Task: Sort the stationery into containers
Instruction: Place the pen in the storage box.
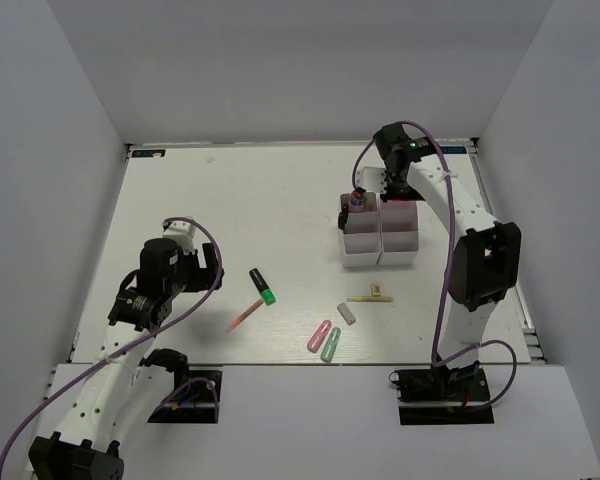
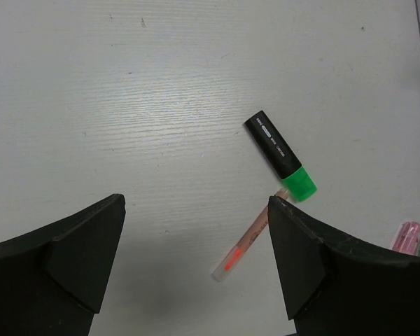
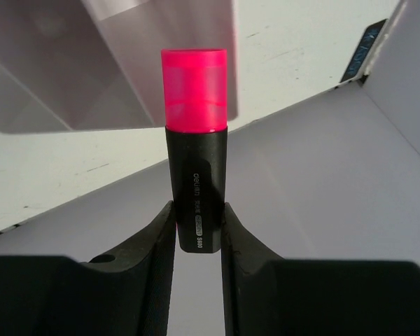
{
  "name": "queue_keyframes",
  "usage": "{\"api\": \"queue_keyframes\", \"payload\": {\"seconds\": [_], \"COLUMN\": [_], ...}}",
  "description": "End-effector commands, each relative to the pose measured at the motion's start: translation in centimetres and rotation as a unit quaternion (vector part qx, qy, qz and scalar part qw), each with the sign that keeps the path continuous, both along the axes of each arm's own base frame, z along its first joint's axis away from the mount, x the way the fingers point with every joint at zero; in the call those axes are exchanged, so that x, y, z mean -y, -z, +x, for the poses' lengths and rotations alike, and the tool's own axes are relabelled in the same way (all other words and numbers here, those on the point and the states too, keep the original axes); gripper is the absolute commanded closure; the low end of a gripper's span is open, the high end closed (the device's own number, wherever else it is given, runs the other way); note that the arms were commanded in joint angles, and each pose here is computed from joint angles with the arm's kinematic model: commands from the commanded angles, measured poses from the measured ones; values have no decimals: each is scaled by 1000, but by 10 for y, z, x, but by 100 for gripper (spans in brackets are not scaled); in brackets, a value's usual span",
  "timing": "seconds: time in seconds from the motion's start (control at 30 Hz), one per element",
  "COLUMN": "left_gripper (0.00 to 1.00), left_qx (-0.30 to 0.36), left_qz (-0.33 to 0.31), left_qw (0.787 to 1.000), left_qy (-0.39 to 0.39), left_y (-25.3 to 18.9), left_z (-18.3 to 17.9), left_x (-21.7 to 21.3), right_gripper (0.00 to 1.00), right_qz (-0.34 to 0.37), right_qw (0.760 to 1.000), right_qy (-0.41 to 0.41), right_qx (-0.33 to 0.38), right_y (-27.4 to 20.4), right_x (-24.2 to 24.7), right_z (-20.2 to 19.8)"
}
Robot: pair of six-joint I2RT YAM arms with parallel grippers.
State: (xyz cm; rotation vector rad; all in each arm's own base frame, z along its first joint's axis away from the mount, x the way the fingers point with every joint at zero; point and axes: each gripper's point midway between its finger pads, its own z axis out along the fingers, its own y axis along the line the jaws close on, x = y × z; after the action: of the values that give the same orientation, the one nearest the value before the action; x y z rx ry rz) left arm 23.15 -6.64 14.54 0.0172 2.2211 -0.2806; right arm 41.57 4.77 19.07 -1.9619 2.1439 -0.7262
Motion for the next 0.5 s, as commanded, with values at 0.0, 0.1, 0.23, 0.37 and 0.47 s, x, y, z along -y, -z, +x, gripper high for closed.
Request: {"api": "queue_keyframes", "payload": {"seconds": [0.0, 0.1, 0.23, 0.37, 0.47], "left_gripper": [7, 7, 7, 7, 7], "left_qx": [5, 6, 5, 6, 5], "left_qz": [-2, -3, -3, 0, -1], "left_qw": [1000, 1000, 1000, 1000, 1000], "left_qy": [3, 2, 2, 2, 1], "left_y": [-2, -3, -2, -2, -2], "left_z": [1, 1, 1, 1, 1], "left_x": [0, 1, 0, 0, 0], "right_gripper": [100, 100, 100, 100, 100], "right_qz": [-10, -6, -10, -11, -11], "right_qw": [998, 997, 996, 996, 996], "right_qy": [-23, -23, -25, -24, -27], "right_qx": [-66, -77, -85, -86, -84], "right_y": [0, 3, 10, 15, 16], "right_x": [5, 5, 5, 3, 1], "right_z": [-21, -25, -23, -19, -14]}}
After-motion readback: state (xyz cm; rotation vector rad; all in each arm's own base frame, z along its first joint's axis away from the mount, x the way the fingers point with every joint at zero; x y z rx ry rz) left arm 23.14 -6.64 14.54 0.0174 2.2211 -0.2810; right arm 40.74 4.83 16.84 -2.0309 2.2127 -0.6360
